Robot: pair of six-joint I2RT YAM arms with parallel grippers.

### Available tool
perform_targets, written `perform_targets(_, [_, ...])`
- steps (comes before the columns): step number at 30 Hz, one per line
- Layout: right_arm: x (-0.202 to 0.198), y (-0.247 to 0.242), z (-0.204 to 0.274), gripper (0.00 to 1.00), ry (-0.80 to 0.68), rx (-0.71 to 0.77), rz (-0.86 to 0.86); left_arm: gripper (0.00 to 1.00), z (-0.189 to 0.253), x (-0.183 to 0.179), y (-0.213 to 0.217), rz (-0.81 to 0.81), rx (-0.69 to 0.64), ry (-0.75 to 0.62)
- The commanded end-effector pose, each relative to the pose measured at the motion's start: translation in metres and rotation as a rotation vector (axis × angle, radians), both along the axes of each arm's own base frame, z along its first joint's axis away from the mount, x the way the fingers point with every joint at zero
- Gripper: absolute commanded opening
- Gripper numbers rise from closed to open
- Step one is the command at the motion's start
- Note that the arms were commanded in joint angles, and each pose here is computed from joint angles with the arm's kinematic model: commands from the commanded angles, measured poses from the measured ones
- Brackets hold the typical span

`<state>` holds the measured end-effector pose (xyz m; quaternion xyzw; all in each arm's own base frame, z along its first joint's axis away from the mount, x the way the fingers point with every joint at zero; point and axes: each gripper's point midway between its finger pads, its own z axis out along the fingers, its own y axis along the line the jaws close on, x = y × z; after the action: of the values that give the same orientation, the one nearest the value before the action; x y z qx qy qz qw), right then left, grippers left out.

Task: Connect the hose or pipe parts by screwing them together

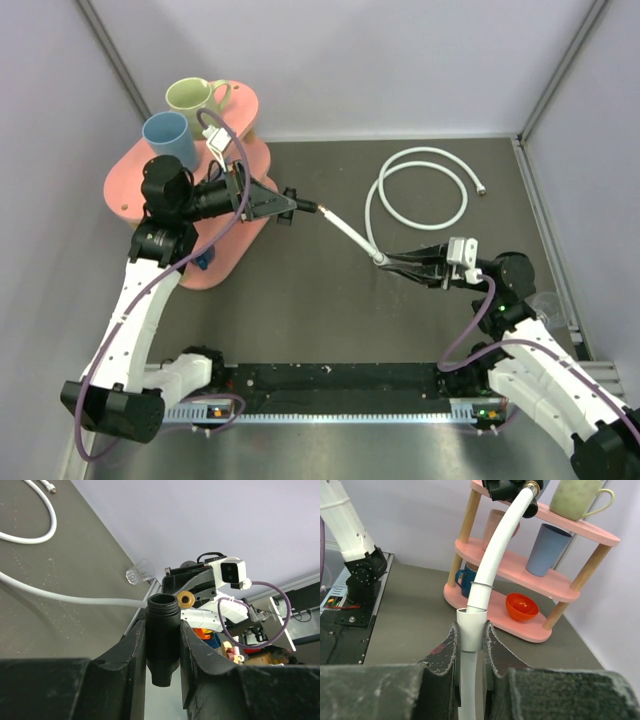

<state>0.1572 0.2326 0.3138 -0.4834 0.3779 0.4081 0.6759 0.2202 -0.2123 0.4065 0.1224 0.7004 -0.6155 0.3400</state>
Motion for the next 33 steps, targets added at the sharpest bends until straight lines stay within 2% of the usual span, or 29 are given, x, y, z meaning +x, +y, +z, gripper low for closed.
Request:
perform_targets(1, [-0.010,-0.002,0.020,0.00,-0.078,0.015,0.021,0.00,0.025,-0.010,-0.001,-0.057,-0.041,-0.104])
perform_targets(15, [-0.010,-0.005,0.022,0.00,-0.105,0.017,-0.006,0.00,0.040,-0.016,-0.002,-0.099,-0.063,-0.053])
perform_targets(33, [-0.018,-0.002,0.023,0.00,-0.101,0.012,0.062,0.00,0.021,-0.016,-0.004,-0.145,-0.046,-0.015])
